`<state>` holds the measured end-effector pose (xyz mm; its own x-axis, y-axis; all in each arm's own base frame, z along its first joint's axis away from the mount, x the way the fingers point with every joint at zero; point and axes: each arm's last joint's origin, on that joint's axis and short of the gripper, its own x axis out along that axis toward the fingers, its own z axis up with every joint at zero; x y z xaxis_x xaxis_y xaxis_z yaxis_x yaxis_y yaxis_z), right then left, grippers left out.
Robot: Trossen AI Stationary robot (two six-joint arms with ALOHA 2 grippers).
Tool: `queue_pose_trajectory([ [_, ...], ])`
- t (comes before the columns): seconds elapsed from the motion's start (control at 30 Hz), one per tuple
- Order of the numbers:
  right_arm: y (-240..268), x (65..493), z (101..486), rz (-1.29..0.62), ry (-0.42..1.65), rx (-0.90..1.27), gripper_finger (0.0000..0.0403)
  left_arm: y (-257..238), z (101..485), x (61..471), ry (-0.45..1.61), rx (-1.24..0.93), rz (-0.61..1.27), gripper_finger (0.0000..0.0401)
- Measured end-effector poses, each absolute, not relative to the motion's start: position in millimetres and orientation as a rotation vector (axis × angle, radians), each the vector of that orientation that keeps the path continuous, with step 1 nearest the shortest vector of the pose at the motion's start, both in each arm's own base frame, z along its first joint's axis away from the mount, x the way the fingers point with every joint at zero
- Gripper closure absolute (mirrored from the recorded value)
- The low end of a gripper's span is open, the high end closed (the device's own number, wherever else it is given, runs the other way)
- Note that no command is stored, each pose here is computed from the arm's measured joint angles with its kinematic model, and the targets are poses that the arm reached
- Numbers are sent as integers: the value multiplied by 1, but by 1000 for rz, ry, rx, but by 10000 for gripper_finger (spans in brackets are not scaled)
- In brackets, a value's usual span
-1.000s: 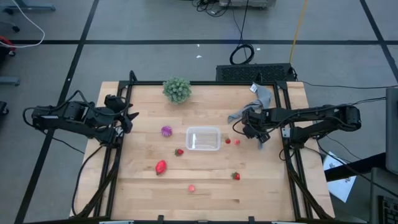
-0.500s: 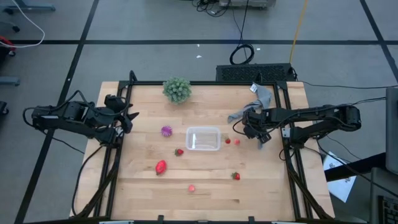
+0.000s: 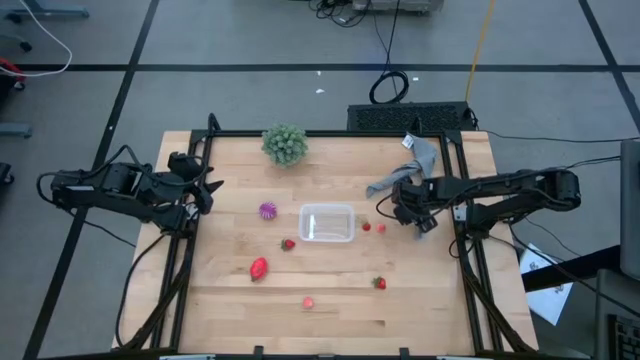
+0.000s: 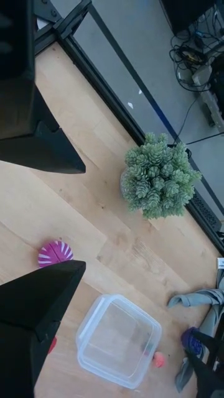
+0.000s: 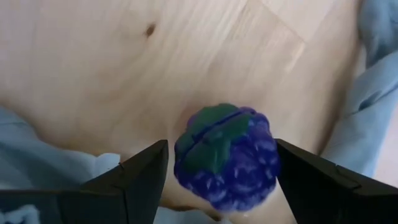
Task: Pick and placing Produce into tupperware
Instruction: Put the grapes into the transparent container
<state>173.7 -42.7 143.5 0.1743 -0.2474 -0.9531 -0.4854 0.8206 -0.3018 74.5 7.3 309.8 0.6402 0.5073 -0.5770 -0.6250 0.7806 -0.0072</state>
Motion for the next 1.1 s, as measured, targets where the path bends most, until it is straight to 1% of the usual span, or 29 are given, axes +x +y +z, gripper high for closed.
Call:
queue_pose_trajectory([
  [0.23, -44, 178, 143, 158, 1361, -651, 128, 7, 310, 75, 585, -217, 651, 158],
  [0.5, -44, 178, 143, 151, 1366, -648, 129, 7, 310, 75, 583, -217, 651, 158],
  [0.73, -45, 177, 143, 84, 1383, -632, 129, 7, 310, 75, 584, -217, 650, 158],
  [1.1, -45, 177, 143, 61, 1384, -614, 133, 7, 310, 75, 584, -217, 650, 158],
])
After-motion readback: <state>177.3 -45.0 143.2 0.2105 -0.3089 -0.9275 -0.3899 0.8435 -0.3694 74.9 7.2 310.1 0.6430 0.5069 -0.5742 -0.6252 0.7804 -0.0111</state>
